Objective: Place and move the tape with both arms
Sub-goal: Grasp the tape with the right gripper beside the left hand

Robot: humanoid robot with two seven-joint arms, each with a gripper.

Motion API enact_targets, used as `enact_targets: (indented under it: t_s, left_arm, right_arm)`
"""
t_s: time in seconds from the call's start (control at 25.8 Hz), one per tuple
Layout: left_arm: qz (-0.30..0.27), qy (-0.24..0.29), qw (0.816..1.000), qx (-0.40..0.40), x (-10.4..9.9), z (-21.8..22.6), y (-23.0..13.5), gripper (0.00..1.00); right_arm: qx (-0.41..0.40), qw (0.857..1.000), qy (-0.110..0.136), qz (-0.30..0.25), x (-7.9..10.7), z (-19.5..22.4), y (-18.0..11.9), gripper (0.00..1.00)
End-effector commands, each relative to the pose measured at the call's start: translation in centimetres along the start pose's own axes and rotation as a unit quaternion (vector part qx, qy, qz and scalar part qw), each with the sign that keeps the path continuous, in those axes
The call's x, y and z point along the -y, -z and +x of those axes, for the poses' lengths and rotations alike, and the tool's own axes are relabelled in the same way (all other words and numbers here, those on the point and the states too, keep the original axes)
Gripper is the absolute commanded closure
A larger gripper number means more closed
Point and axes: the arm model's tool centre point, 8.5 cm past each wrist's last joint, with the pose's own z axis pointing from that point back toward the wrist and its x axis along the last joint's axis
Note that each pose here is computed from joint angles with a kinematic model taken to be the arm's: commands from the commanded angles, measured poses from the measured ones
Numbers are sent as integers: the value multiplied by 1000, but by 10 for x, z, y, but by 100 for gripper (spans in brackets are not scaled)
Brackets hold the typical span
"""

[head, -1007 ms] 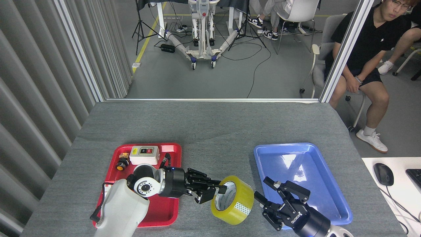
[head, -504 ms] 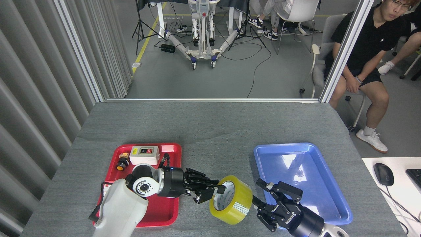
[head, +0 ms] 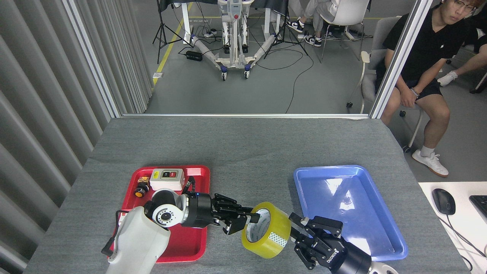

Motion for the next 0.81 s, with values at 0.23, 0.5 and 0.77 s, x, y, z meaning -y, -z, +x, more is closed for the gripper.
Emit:
enact_targets:
  t_s: [0.23,0.5,0.77]
  left_arm:
    - [-3,-1,1000,-1,0,-2,-1,84]
    - [-2,-3,1000,-2,1,-2,-1,81]
    - [9,-8,1000,-15,-1,-8,-8,27]
  right_arm:
    - [-4,1000,3,-1,2,2,2,77]
    - [-13,1000,7,-4,4,1,8,78]
    - [-23,1000,14,-9,9,3,17,76]
